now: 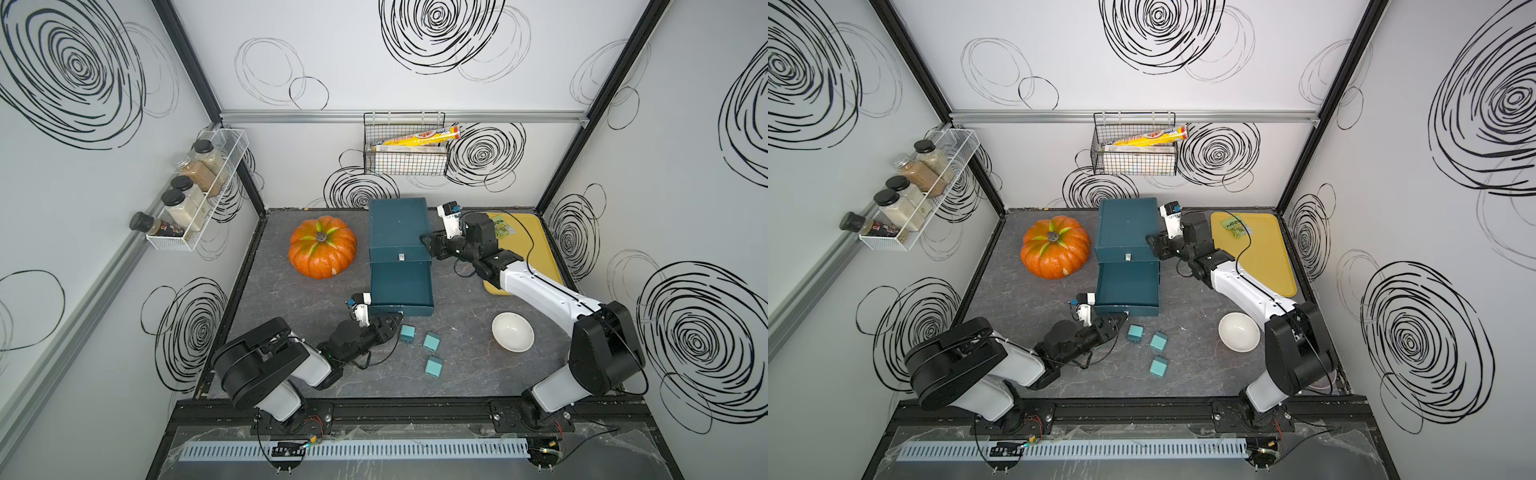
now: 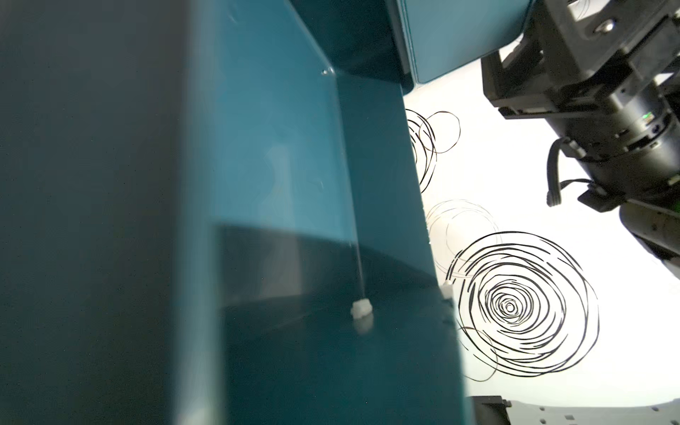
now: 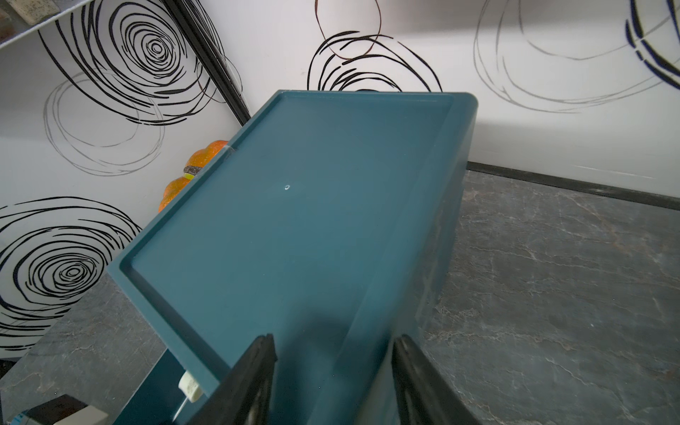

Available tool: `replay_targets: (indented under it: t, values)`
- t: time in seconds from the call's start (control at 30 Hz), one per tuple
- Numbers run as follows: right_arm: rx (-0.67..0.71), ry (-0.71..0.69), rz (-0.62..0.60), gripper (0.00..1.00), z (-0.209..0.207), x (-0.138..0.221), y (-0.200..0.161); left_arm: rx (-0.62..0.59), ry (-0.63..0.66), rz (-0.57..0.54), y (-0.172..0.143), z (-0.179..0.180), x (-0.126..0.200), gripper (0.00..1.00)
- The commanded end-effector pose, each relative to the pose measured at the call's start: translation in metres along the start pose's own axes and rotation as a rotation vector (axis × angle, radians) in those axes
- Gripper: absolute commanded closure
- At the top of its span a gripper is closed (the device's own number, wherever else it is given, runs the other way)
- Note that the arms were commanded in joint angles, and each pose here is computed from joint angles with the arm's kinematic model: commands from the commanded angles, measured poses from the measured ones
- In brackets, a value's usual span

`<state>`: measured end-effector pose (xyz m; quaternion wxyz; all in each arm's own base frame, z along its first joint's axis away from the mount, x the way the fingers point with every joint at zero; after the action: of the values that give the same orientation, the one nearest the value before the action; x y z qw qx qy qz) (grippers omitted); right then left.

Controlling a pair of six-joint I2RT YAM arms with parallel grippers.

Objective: Place the plugs into the drawer by color
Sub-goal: Open the drawer in the storage box, then pick up the plug from the center of the board.

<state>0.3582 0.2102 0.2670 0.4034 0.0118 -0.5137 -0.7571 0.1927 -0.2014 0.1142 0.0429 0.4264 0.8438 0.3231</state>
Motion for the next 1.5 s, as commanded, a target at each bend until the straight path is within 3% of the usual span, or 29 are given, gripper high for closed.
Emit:
replay_targets:
  t: [0.0,0.13,0.3,0.53,0.67,0.73,0.8,0.93,1.07,1.2,1.47]
  values:
    - [-0.022,-0.057,0.137,0.45,-0.012,-0.008,-0.028,-0.032,-0.021,-0.028,0.006,-0.009,0.004,0.46]
    - [-0.017,-0.025,0.116,0.39,-0.004,0.001,-0.021,-0.054,0.017,0.003,0.004,-0.01,0.017,0.35]
    - [-0.032,0.027,0.076,0.32,0.007,0.018,-0.013,-0.103,0.159,0.038,0.004,-0.002,0.04,0.26]
    - [-0.065,-0.133,0.024,0.28,0.009,0.074,-0.005,-0.253,0.286,0.129,0.007,-0.004,0.07,0.23]
    - [-0.121,-0.154,0.155,0.28,0.001,0.106,-0.05,-0.381,0.255,0.143,0.025,-0.026,0.081,0.2]
    - [-0.166,-0.119,0.265,0.28,-0.005,0.119,-0.09,-0.418,0.203,0.135,0.033,-0.039,0.085,0.12]
    - [-0.225,-0.105,0.35,0.3,-0.006,0.131,-0.126,-0.448,0.153,0.128,0.038,-0.048,0.086,0.11]
    - [-0.261,-0.07,0.406,0.3,0.013,0.147,-0.194,-0.479,0.059,0.138,0.033,-0.051,0.087,0.02]
    - [-0.301,-0.07,0.444,0.29,0.017,0.156,-0.247,-0.503,0.063,0.138,0.027,-0.043,0.089,0.01]
    - [-0.334,-0.042,0.429,0.22,0.015,0.158,-0.277,-0.511,0.07,0.131,0.025,-0.039,0.091,0.01]
    - [-0.306,-0.021,0.467,0.22,0.024,0.143,-0.302,-0.505,0.108,0.158,0.021,-0.031,0.09,0.02]
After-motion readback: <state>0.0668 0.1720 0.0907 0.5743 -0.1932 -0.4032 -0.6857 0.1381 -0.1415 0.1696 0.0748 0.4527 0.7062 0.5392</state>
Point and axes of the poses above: each gripper's point midway between its finger pads, its own x axis back along the fingers, its own z axis along the line the jaws close on, y = z × x, the point moved 8 cm from there along x, back along the fingers, and after that the axes turned 12 degrees about -x, right-handed, at the moved point
